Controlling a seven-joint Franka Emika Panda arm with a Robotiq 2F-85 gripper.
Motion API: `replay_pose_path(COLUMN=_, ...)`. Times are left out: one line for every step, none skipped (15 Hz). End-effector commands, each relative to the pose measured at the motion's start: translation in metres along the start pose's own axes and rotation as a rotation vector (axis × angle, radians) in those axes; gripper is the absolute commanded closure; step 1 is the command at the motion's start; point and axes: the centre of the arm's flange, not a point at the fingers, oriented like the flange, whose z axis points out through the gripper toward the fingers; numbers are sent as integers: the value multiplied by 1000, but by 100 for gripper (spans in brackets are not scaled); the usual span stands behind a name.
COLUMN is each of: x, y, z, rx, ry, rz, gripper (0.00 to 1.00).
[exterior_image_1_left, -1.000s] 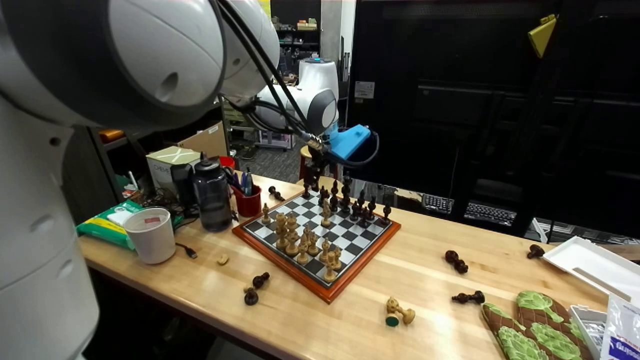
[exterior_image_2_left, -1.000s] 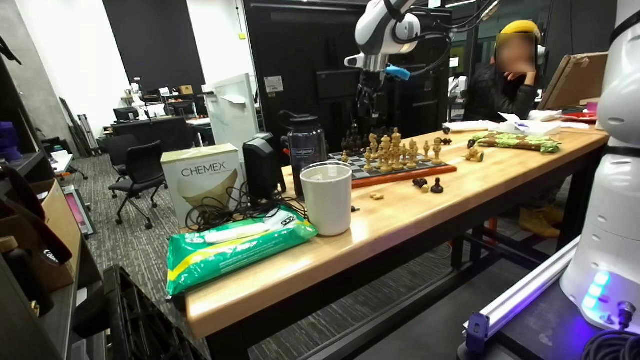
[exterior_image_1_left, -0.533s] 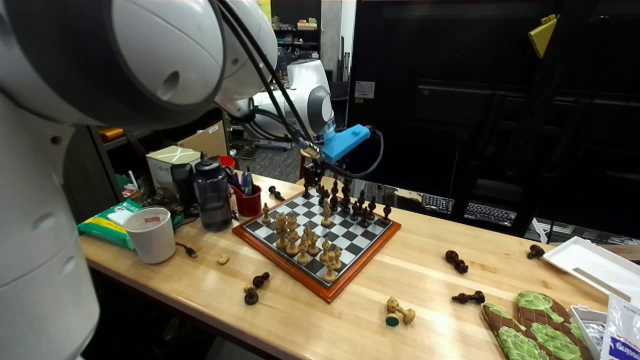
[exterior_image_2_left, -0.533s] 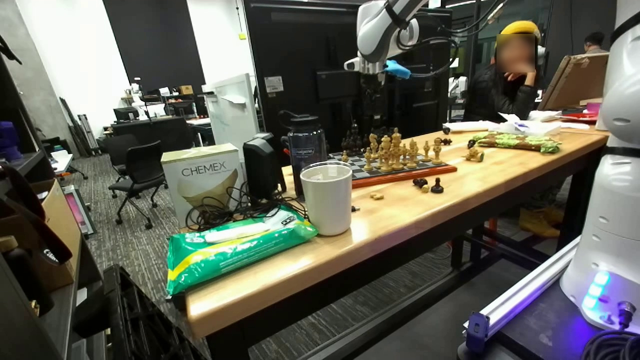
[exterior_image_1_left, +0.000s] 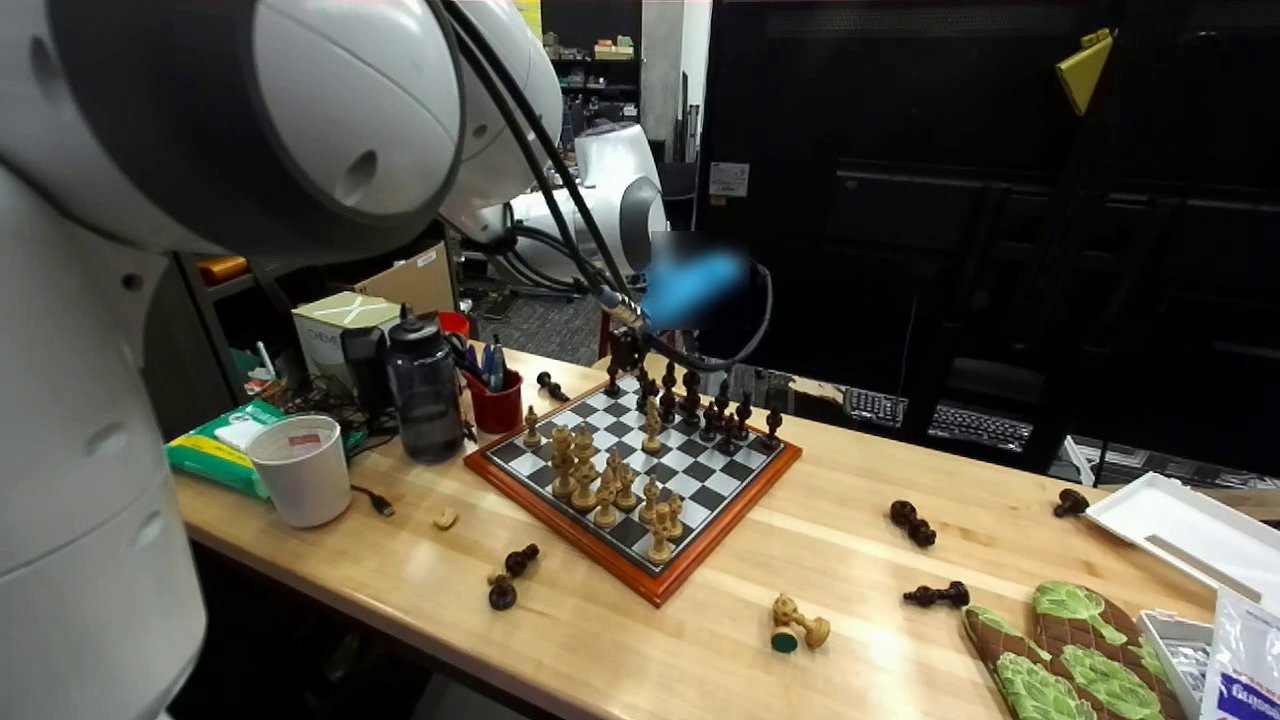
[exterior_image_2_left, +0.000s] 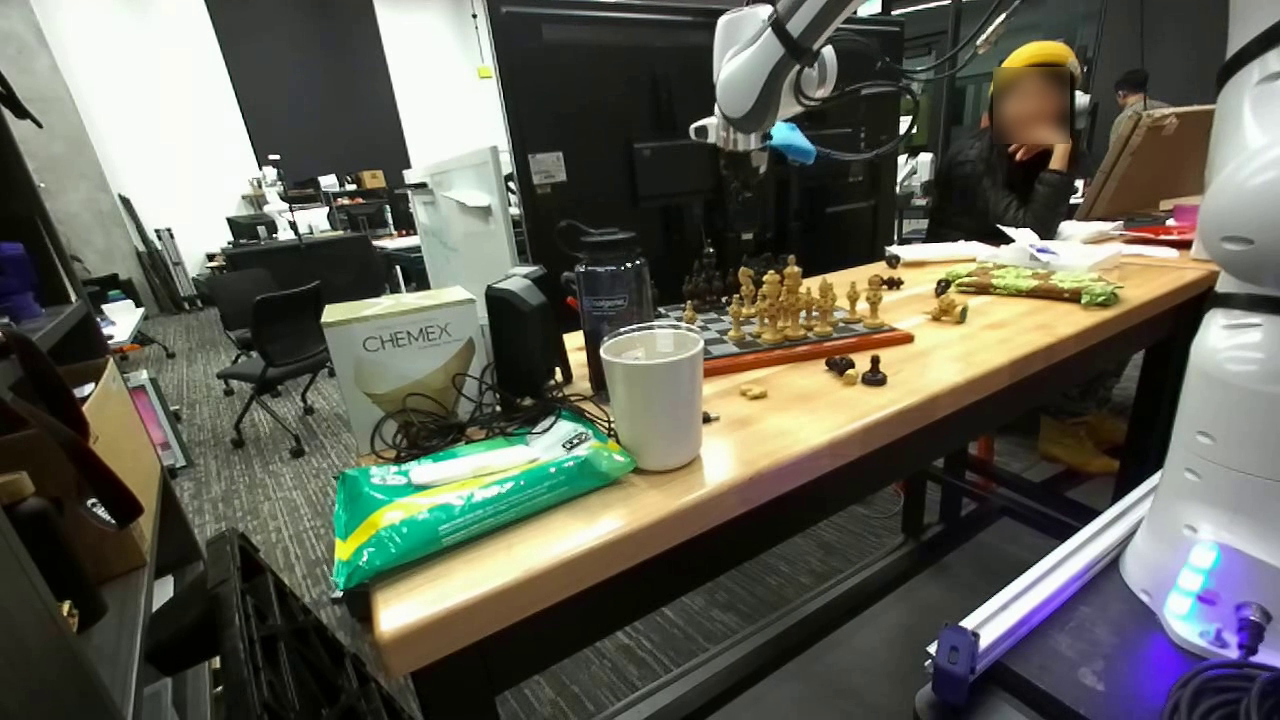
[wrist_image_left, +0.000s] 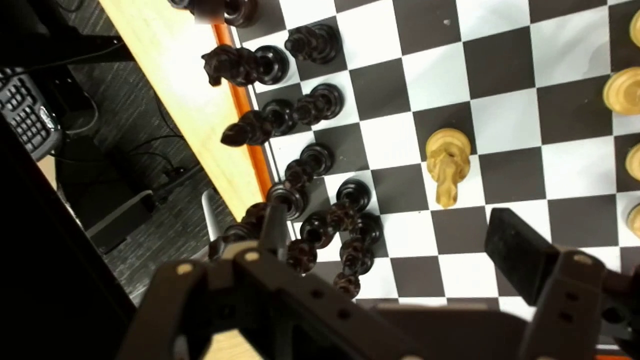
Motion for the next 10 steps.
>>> replay_pose_path(x=13, y=2, z=-2, rx=-35, ry=-14, rz=113, gripper=0)
replay_pose_path(x=15, y=2, z=-1, rx=-32, ry=-24, rz=152, gripper=0)
replay_pose_path(x=16, y=1, z=-1, rx=-26, ry=-34, rz=195, gripper=0)
replay_pose_path(x=17, y=0, z=0, rx=-17, ry=-41, rz=231, gripper=0)
replay_pose_path(x=18, y=-2, z=0, rx=-16, ry=-47, rz=269, gripper=0)
replay_pose_path(x=18, y=-3, z=1, rx=-13, ry=-53, rz=302, gripper=0)
replay_pose_path(x=19, y=-4, z=3, rx=-11, ry=-59, rz=336, gripper=0)
replay_pose_path(x=19, y=-5, z=5, rx=-5, ry=-61, rz=363, gripper=0)
replay_pose_path(x=20, y=-6, z=6, rx=-5, ry=-66, rz=387, gripper=0)
replay_pose_path(x=20, y=-7, z=9, rx=-2, ry=-71, rz=414, gripper=0)
